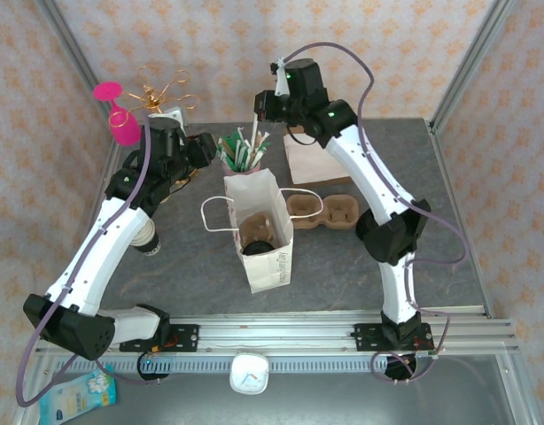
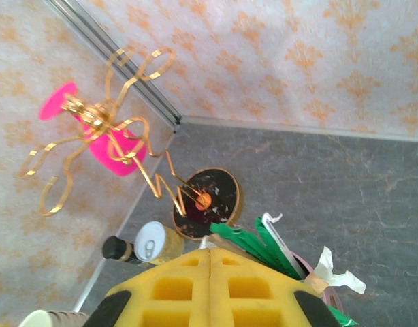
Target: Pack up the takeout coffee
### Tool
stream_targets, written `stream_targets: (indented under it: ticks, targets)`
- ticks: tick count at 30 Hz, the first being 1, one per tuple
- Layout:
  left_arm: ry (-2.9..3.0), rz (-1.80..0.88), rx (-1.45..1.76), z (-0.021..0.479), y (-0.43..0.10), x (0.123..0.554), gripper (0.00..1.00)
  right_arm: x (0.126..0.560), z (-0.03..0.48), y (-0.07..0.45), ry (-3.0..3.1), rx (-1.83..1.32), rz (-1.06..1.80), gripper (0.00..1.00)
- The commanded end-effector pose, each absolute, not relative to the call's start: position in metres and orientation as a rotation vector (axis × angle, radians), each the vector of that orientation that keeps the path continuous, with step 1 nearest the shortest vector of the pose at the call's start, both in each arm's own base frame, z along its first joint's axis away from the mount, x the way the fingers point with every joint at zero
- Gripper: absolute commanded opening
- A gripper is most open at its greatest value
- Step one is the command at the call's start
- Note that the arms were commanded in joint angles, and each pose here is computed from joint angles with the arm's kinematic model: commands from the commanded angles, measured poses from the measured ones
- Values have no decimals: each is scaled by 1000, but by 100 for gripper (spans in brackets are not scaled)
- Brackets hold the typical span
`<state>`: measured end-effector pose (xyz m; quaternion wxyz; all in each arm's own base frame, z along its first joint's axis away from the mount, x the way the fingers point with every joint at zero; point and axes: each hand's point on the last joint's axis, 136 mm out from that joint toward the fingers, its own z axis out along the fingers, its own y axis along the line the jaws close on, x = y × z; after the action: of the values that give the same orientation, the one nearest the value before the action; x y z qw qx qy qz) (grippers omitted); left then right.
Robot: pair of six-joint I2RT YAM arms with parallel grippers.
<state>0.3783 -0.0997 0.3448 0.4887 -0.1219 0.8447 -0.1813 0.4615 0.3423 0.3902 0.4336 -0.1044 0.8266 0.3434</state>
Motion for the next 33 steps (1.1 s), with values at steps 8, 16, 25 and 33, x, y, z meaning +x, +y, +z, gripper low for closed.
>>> stream_targets:
  ticks: [8, 16, 25, 33]
  targets:
    - [1992, -581, -246, 375, -111, 356, 41, 408, 488, 307, 1861, -257, 914, 0]
    - [1989, -654, -200, 378, -126, 334, 41, 357, 516, 290, 1822, -299, 993, 0]
    - [1993, -712, -185, 376, -132, 310, 41, 296, 527, 273, 1786, -342, 1083, 0]
    - [1985, -718, -217, 371, -126, 297, 42, 262, 504, 283, 1825, -418, 1123, 0]
